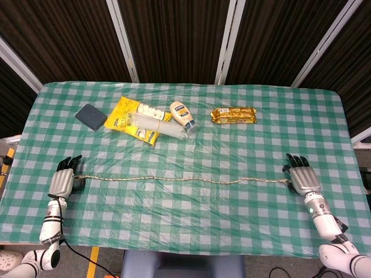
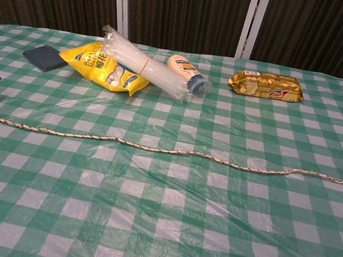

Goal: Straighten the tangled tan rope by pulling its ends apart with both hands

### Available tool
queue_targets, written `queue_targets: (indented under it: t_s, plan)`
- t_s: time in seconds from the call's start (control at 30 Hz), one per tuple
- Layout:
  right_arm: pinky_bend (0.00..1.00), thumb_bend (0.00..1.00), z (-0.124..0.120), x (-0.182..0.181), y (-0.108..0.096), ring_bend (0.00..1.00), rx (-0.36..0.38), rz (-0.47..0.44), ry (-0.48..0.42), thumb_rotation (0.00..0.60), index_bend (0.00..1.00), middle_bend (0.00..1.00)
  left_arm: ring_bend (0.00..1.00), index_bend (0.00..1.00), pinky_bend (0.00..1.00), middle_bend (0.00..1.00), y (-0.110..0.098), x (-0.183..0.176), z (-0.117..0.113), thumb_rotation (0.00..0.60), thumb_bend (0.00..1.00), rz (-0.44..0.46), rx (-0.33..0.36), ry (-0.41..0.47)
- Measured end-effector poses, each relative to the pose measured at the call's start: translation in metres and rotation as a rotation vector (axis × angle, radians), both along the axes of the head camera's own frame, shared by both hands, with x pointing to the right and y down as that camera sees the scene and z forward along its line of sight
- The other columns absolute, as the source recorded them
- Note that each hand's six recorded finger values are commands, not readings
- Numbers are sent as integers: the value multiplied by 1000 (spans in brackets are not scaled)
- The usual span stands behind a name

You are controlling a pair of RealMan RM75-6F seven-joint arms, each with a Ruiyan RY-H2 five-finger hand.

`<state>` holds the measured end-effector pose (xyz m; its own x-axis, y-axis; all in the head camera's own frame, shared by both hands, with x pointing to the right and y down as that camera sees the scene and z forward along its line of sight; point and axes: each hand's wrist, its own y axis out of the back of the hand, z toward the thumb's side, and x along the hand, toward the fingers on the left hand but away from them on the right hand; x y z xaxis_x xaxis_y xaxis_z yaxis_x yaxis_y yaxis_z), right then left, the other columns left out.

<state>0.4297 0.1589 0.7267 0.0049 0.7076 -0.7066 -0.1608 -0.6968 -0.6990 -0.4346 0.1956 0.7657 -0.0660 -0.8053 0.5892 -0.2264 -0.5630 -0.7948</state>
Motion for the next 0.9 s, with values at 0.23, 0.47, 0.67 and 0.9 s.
queue_targets:
  t_s: [0.23,0.47,0.67,0.9]
  plan:
    - [0,469,-26,5,1,0,62,7,-22,600,0,0,0,0,94,0,-3,9,-20,600,424,2,54,84]
    - [0,417,-65,8,9,0,147,14,-53,600,0,0,0,0,88,0,-3,24,-58,600,406,42,125,166]
    - [0,348,-106,6,22,0,227,17,-83,600,0,0,0,0,73,0,-1,31,-100,600,407,79,185,210]
    - [0,342,-140,8,44,0,280,17,-45,600,0,0,0,0,48,0,13,22,-153,600,404,121,231,202]
